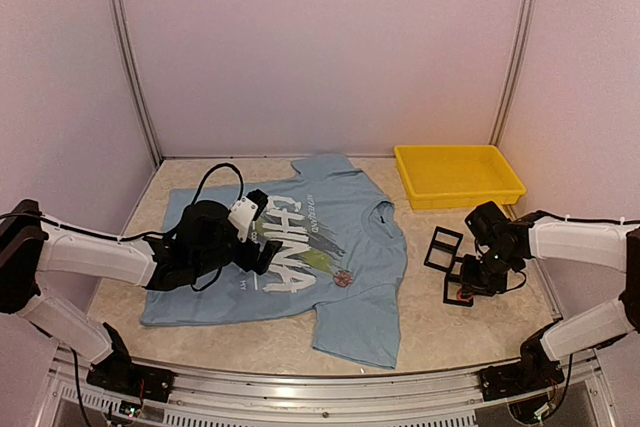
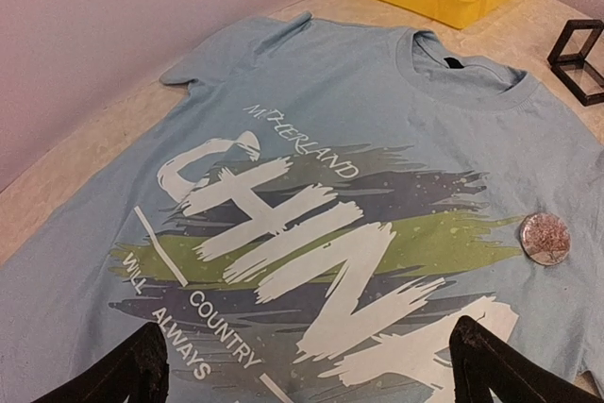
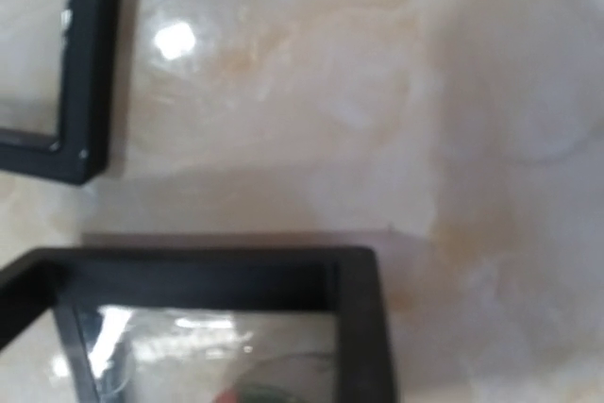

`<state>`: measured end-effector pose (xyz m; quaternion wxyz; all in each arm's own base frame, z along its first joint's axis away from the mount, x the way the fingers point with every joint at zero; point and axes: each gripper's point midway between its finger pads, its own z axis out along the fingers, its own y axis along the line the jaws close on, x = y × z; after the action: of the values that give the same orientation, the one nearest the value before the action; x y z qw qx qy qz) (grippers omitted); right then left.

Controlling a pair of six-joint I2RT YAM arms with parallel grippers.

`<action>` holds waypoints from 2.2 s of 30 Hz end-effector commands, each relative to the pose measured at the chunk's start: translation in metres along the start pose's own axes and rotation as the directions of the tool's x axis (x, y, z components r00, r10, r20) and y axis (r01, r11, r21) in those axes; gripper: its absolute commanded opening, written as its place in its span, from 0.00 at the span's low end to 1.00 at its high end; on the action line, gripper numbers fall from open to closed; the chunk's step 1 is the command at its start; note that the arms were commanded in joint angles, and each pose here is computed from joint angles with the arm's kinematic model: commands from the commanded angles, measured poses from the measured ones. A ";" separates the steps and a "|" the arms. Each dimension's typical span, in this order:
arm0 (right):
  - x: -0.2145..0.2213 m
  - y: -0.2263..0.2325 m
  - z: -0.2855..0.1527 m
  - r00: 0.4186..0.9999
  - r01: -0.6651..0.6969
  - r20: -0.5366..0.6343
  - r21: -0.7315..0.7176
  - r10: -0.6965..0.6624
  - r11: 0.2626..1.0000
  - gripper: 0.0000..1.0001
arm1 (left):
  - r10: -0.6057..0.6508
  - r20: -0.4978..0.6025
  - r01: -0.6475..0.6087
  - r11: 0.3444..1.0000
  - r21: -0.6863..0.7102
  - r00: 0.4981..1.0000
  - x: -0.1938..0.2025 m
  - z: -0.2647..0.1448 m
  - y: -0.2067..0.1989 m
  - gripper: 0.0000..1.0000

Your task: Pin the brooch onto the clothing

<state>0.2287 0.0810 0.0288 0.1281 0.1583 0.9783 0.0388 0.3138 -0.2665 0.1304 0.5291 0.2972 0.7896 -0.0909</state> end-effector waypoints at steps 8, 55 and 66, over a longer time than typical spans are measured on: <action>-0.004 0.006 -0.018 1.000 0.009 -0.005 -0.029 -0.009 1.000 0.13 | 0.017 0.006 -0.017 1.000 0.002 1.000 -0.004 0.003 -0.004 0.99; 0.025 0.352 -0.317 -0.950 0.096 0.138 0.983 -0.281 0.157 0.00 | -0.389 0.274 0.293 0.897 0.331 0.879 -0.149 -0.113 -0.014 0.96; 0.087 0.356 -0.275 -0.882 -0.441 -0.425 0.897 -0.204 0.039 0.00 | -0.514 0.254 0.346 0.797 0.496 0.819 -0.183 -0.162 -0.017 0.99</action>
<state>0.1971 0.4333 0.3302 0.7171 -0.6162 0.0385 -0.3235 0.2375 -0.2691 0.3493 0.5853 0.1837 0.6825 -0.3974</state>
